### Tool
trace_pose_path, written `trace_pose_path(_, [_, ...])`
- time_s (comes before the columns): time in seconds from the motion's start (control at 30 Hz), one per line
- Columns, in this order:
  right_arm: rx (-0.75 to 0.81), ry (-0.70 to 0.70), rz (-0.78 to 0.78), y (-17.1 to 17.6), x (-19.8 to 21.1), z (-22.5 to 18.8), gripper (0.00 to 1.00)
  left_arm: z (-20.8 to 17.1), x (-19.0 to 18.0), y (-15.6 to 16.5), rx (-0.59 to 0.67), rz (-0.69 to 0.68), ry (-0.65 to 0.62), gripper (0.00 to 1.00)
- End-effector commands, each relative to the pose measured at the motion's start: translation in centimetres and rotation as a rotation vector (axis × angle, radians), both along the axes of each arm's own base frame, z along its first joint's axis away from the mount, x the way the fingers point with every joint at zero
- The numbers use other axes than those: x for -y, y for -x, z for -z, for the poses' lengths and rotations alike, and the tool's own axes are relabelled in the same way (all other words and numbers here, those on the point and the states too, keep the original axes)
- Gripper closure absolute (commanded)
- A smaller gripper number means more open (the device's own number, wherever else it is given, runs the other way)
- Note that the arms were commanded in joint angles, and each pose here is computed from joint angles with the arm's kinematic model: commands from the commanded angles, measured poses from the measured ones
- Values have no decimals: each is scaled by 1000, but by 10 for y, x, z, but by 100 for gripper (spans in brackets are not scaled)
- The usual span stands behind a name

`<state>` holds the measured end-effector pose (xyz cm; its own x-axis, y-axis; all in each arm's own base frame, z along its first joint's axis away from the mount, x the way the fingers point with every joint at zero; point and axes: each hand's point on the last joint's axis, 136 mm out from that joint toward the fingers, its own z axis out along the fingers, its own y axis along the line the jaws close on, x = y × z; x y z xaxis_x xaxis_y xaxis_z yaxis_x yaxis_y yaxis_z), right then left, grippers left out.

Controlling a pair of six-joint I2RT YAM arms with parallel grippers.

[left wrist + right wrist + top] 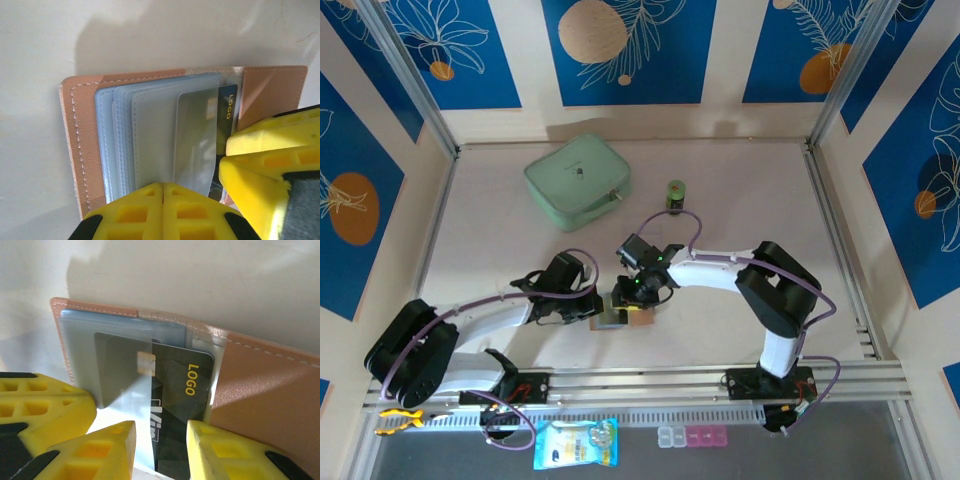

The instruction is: Take the credit cards out of the card holder

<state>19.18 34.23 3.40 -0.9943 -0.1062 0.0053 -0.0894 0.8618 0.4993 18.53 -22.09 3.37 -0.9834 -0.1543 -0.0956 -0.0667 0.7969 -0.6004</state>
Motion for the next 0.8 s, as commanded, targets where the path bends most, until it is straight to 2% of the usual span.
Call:
trace_pose_path(0.0, [22, -8, -1, -1, 5, -13, 67, 5, -4, 6, -9, 10, -25, 95])
trace_pose_path(0.43, [19, 2, 35, -2, 19, -13, 67, -13, 6, 1, 13, 32, 2, 95])
trace_pose_path(0.77, [-15, -31, 36, -1, 20, -6, 67, -8, 12, 1, 4, 54, -3, 96])
